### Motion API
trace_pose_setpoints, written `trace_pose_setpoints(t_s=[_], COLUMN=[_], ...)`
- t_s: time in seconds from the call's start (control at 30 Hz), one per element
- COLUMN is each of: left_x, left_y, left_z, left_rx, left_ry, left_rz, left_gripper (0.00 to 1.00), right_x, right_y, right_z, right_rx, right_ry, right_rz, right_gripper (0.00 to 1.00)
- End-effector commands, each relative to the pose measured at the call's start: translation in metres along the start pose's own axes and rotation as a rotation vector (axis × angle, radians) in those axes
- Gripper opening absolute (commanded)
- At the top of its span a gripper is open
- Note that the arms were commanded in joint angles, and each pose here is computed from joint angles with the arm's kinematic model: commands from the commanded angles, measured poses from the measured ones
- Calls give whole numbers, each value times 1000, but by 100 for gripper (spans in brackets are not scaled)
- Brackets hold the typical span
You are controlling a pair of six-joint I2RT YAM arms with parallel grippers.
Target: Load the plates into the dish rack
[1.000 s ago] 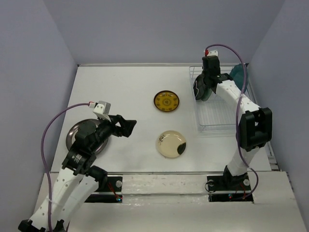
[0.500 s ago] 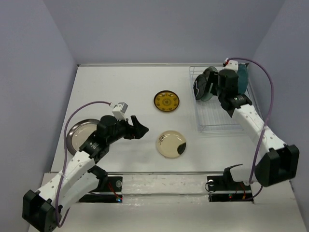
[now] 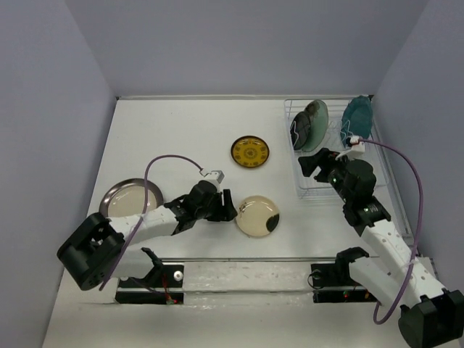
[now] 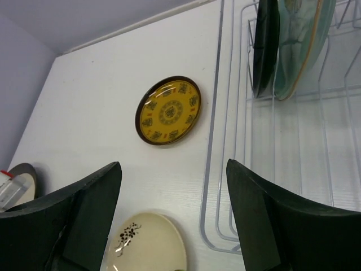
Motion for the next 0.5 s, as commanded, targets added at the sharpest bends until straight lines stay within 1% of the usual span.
trace_pose_setpoints(t_s=[0.0, 0.1, 0.2, 0.23, 0.27, 0.33, 0.37, 0.4, 0.43, 0.47], left_x=[-16, -28, -39, -41, -44, -52, -54, -54, -53, -50], left_y=[-22, -28, -29, -29, -29, -23, -21, -20, -20, -22], left_z=[-9, -7, 0, 2, 2, 3, 3, 2, 0, -2], left_rx=[-27, -42, -54, -60, -63, -61, -59, -54, -52, -54], left_ry=[-40, -9, 37, 51, 49, 47, 42, 35, 19, 5], left_rz=[91, 128, 138, 147, 147, 110, 97, 91, 87, 91], left_gripper=[67, 65, 58, 52, 36, 17, 6, 6, 6, 6], right_x=[4, 0, -3, -4, -5, -7, -7, -7, -7, -6], right_y=[18, 21, 19, 18, 17, 16, 16, 17, 19, 21], right_z=[-4, 11, 24, 26, 28, 33, 34, 34, 35, 35], right_rx=[-29, -47, -52, -49, -47, -47, -45, -45, -43, -39], right_ry=[-55, -7, 23, 25, 27, 45, 51, 54, 54, 49], right_rz=[-143, -193, -202, -200, -197, -199, -206, -215, -235, -254], right_gripper=[80, 79, 78, 77, 76, 72, 71, 70, 55, 52])
Point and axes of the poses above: each gripper's point midway between its finger pads, its own x axis back along the fingers, its own y axis along the line the jaws close on, z = x × y, the point moved 6 cm from there along x, back along the fingers, and after that the axes turned 10 degrees about x, right-handed, at the moved point
